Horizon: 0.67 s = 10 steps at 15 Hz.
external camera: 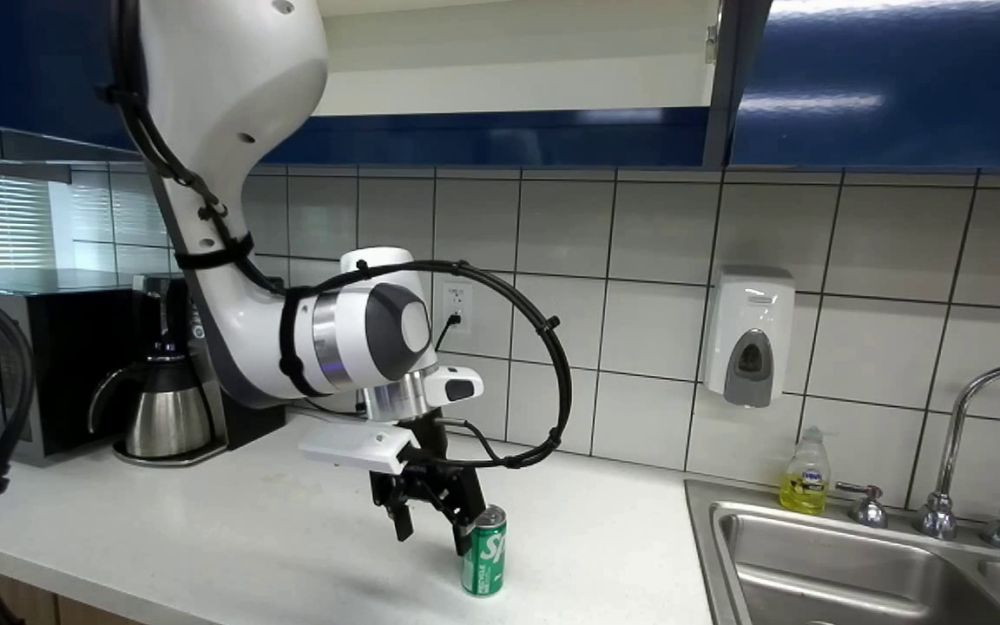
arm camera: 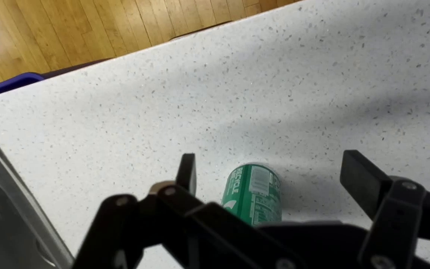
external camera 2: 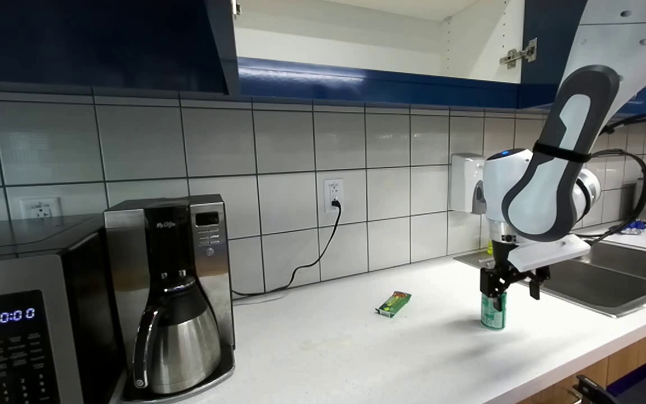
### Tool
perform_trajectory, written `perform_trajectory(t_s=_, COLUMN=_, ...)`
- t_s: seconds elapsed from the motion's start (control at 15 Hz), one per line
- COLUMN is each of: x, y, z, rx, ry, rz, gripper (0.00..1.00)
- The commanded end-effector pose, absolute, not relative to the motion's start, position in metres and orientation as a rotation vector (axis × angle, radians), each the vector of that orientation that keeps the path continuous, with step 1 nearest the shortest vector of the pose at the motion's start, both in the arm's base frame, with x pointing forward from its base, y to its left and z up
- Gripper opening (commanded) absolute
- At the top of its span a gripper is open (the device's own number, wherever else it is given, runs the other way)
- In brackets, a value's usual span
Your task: Pick up the canned drink and put it in the shelf
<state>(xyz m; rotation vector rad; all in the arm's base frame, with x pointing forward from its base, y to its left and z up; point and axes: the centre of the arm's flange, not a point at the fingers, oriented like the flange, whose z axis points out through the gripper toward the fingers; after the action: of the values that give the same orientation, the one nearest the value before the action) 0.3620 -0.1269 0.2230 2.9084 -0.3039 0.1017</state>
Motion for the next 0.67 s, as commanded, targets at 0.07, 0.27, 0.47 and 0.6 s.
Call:
perform_trajectory(t_s=0.07, x=0.351, y=-0.130, z=0.202, rx=2.909, ry=-0.339, rz=0.189, gripper=1.00)
perform_trajectory(t_s=0.27, x=0.353, y=-0.136, z=0.198, rx=2.912, ry=-0.317, rz=0.218, gripper=1.00)
perform_trajectory(t_s=0.47, x=0.354, y=-0.143, z=0.197, rx=2.898, ry=-0.298, rz=0.254, gripper=1.00)
perform_trajectory(t_s=0.6, x=0.359, y=-0.149, z=0.199, rx=2.878, ry=-0.299, rz=0.292, gripper=1.00)
